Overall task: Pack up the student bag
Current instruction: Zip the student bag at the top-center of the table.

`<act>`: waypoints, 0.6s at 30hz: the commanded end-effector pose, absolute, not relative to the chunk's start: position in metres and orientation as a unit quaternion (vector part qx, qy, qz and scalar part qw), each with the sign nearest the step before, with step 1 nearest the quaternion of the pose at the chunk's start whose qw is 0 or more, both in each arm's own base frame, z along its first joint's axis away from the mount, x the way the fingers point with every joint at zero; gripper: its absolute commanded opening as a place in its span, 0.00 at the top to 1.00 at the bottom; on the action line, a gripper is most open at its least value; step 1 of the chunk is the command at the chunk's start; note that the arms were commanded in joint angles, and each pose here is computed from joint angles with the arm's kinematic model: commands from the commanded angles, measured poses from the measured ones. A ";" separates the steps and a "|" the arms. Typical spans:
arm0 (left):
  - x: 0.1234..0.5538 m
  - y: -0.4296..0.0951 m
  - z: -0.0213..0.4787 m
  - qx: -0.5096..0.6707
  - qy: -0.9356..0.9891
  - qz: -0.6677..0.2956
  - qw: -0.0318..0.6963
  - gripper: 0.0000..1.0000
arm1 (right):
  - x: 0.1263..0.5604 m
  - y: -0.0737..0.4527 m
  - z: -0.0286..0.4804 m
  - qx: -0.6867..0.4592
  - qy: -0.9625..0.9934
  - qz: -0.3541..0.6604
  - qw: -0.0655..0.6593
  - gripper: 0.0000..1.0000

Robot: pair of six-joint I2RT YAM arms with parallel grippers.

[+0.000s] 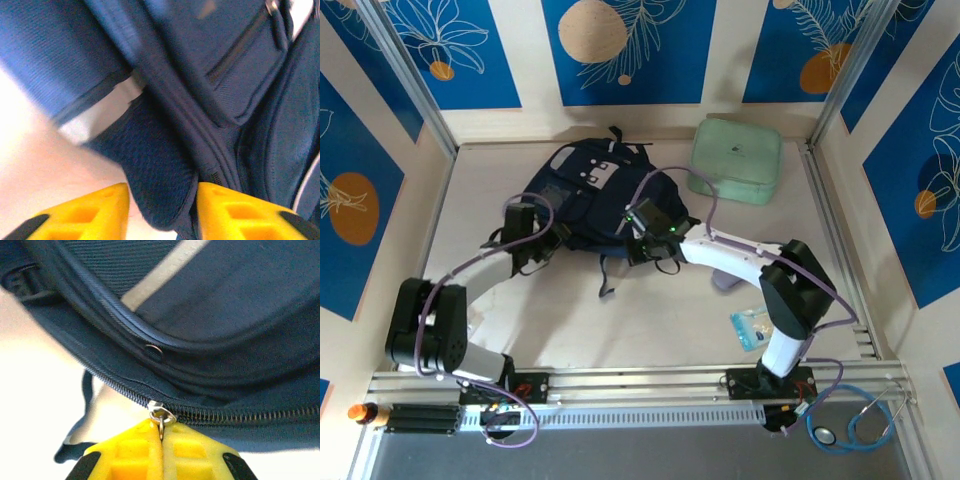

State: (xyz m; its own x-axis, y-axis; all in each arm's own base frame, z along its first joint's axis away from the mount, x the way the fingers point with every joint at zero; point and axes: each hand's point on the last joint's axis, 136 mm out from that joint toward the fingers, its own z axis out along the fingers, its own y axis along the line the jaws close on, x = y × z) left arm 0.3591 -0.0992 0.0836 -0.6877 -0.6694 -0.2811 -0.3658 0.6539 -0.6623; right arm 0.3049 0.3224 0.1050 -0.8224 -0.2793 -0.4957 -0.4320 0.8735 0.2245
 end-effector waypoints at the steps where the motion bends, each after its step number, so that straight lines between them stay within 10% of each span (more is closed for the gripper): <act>1: 0.347 -0.075 0.088 -0.326 0.856 -0.292 0.275 0.53 | 0.284 0.371 0.121 -0.254 0.914 0.250 0.195 1.00; 8: 0.322 -0.070 0.102 -0.368 0.829 -0.332 0.256 0.33 | 0.284 0.424 0.131 -0.282 0.893 0.301 0.182 1.00; 18: 0.330 -0.106 0.101 -0.381 0.787 -0.437 0.210 0.37 | 0.272 0.449 0.129 -0.320 0.877 0.322 0.159 1.00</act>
State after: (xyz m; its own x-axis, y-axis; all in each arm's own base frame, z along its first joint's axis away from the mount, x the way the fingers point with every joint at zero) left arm 0.3277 -0.0943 0.0943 -0.6078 -0.7929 -0.0439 -0.4378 0.3806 -0.8145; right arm 0.2797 0.4327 0.1095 -0.7799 -0.4332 -0.4519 -0.6150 0.6650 0.4238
